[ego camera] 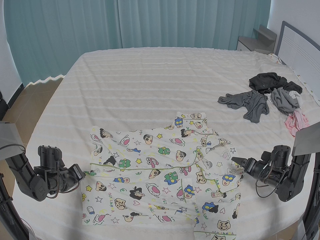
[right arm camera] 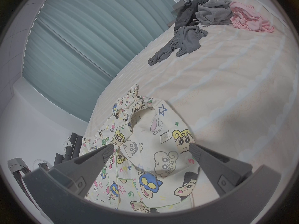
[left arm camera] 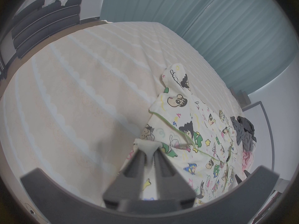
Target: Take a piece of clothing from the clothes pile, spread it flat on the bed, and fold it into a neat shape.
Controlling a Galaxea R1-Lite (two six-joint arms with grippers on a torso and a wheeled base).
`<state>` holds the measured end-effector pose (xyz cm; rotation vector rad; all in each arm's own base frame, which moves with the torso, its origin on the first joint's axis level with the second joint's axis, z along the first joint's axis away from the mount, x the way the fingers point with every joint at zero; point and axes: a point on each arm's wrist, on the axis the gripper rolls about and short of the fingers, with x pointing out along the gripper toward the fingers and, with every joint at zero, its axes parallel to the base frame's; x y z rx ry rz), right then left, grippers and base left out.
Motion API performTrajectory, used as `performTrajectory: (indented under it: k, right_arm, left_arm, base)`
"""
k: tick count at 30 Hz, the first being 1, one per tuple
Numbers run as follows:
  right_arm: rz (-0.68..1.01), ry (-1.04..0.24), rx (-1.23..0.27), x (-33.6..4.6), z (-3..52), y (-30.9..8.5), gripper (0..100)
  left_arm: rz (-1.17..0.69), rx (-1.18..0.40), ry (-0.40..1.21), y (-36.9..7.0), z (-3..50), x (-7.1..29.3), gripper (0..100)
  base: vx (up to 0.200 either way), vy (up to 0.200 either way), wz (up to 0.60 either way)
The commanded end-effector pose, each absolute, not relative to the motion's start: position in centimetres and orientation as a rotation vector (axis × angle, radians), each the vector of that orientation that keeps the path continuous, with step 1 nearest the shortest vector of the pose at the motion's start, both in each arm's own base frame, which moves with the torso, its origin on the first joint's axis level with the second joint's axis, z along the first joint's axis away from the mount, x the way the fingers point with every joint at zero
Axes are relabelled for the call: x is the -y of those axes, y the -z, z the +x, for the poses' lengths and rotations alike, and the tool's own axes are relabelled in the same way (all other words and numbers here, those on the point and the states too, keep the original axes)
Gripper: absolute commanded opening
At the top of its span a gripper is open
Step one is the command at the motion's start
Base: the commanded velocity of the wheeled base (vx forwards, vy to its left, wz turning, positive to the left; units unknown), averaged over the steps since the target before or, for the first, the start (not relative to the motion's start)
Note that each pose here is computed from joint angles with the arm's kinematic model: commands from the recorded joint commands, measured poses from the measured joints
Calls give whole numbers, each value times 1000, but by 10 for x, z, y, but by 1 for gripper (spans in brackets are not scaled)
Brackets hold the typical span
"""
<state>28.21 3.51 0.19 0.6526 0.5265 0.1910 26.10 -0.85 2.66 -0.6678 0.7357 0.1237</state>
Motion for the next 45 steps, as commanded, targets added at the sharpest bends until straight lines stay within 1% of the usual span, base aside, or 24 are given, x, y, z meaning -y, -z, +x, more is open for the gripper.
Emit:
performTrajectory:
  k: [1,9,13,14,17,24,28,36,45]
  right_arm:
    - [653,-191,-525,-35,282,-2,100]
    - [652,-193,-516,-34,281,-6,100]
    - [650,-201,-500,-35,281,-12,100]
    - [647,-211,-497,-37,280,-14,100]
    - [641,-220,-486,-39,278,-20,100]
    - [640,-189,-551,-35,260,-20,100]
    - [611,-171,-624,-32,240,-12,100]
    - [591,-195,-665,-36,214,-10,100]
    - [583,-209,-676,-44,212,-10,100]
  left_arm:
    - [-675,-727,-147,-24,266,1,100]
    - [-686,-755,-178,-16,266,-5,100]
    - [-703,-803,-135,-20,247,-2,100]
    - [-719,-802,-85,-29,236,0,100]
    - [-731,-811,-34,-39,220,5,100]
    - [-752,-850,5,-44,201,19,100]
    - [-757,-916,20,-38,184,28,100]
    - [-784,-999,-10,-30,166,35,100]
    - [-781,-1033,-25,-29,155,33,100]
  base:
    - [0,0,0]
    - [0,0,0]
    - [0,0,0]
    - [0,0,0]
    - [0,0,0]
    - [0,0,0]
    - [-200,0,0]
    - [-200,0,0]
    - [-200,0,0]
